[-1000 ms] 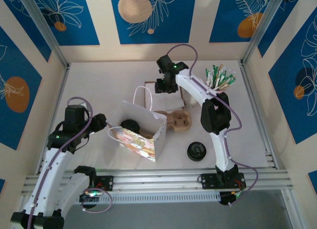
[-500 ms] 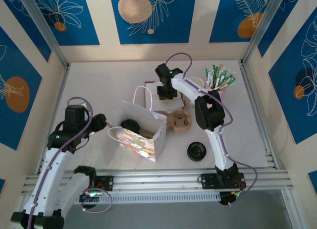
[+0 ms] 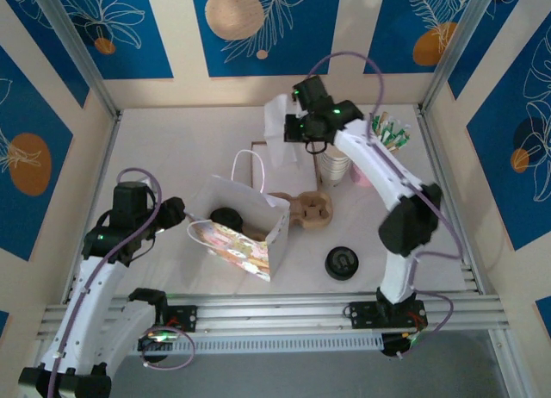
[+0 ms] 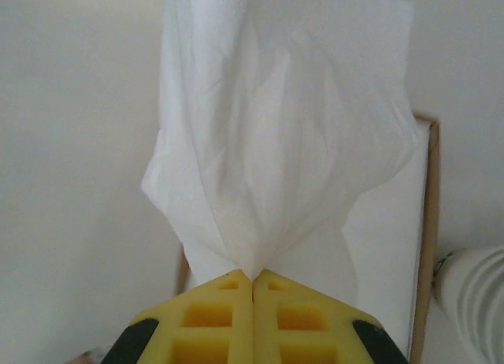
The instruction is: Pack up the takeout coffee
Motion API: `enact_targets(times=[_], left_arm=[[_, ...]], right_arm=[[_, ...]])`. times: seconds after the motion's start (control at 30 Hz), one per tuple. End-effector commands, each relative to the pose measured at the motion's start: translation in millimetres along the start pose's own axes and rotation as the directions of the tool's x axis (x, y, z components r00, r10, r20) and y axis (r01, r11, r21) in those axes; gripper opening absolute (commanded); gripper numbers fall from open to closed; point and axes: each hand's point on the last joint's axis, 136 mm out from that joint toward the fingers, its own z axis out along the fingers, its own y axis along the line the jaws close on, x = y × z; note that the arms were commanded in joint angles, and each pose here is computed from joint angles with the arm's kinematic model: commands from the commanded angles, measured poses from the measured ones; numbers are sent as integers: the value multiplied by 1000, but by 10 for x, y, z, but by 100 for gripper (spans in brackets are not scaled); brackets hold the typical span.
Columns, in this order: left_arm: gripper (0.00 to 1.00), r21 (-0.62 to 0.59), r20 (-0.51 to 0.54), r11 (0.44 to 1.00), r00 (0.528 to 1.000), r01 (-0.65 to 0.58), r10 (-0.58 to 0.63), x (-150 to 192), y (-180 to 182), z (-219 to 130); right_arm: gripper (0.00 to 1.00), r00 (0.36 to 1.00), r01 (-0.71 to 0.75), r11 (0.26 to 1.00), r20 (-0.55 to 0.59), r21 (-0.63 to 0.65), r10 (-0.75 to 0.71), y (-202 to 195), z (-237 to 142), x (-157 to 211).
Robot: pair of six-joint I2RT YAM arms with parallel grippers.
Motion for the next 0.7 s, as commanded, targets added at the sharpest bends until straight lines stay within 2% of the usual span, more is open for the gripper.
enact_targets(times=[0.0, 0.2, 0.33, 0.43, 0.5, 0.67], left_arm=[[64, 21, 22, 1000, 1000, -11, 11, -60, -63, 14], [64, 28, 18, 1000, 1000, 10, -11, -47, -69, 63], [64, 45, 17, 999, 999, 29, -29, -39, -92, 82], [64, 72, 13, 997, 999, 36, -37, -35, -138, 84], [64, 71, 15, 997, 999, 43, -44, -38, -136, 72], [64, 72, 17, 997, 999, 43, -44, -30, -132, 52]], right_arm=[[0, 988, 72, 994, 144, -87, -59, 196, -573, -151], [0, 902, 223, 965, 405, -140, -150, 541, -1586, -219], [0, 810, 401, 897, 529, -186, -253, 986, -2080, -19], [0, 744, 570, 772, 574, -281, -341, 1420, -2320, 360], [0, 726, 616, 718, 586, -324, -359, 1603, -2393, 566], [0, 730, 649, 656, 560, -386, -392, 1841, -2422, 921]])
